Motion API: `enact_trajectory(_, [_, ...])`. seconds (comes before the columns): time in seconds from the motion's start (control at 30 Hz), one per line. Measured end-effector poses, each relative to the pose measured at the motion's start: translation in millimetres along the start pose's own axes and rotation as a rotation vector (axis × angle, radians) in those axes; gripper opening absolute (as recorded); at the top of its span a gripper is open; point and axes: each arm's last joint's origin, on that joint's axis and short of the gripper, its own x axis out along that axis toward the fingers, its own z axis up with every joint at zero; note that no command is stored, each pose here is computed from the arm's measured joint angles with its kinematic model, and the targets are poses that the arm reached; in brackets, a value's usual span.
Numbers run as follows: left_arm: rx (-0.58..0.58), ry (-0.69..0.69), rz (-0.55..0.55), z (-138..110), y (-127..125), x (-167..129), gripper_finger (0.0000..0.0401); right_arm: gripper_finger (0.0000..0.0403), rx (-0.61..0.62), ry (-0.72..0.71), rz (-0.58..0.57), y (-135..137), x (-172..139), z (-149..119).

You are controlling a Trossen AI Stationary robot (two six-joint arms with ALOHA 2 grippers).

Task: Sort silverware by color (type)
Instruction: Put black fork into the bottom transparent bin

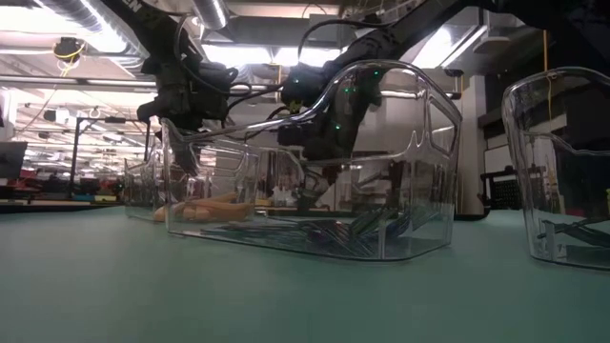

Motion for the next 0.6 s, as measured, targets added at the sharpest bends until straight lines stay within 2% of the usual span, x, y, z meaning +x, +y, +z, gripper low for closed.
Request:
enact_trajectory(0.4, [0.000, 0.000, 0.000, 0.0, 0.0, 0.0, 0.0114, 0.0104, -0.030, -0.002, 0.016, 0.3, 0.0, -0.1])
enact_trajectory(0.6, [-0.002, -0.001, 0.000, 0.0, 0.0, 0.0, 0.0114, 0.0104, -0.036, 0.065, 0.022, 7.6, 11.8, -6.4])
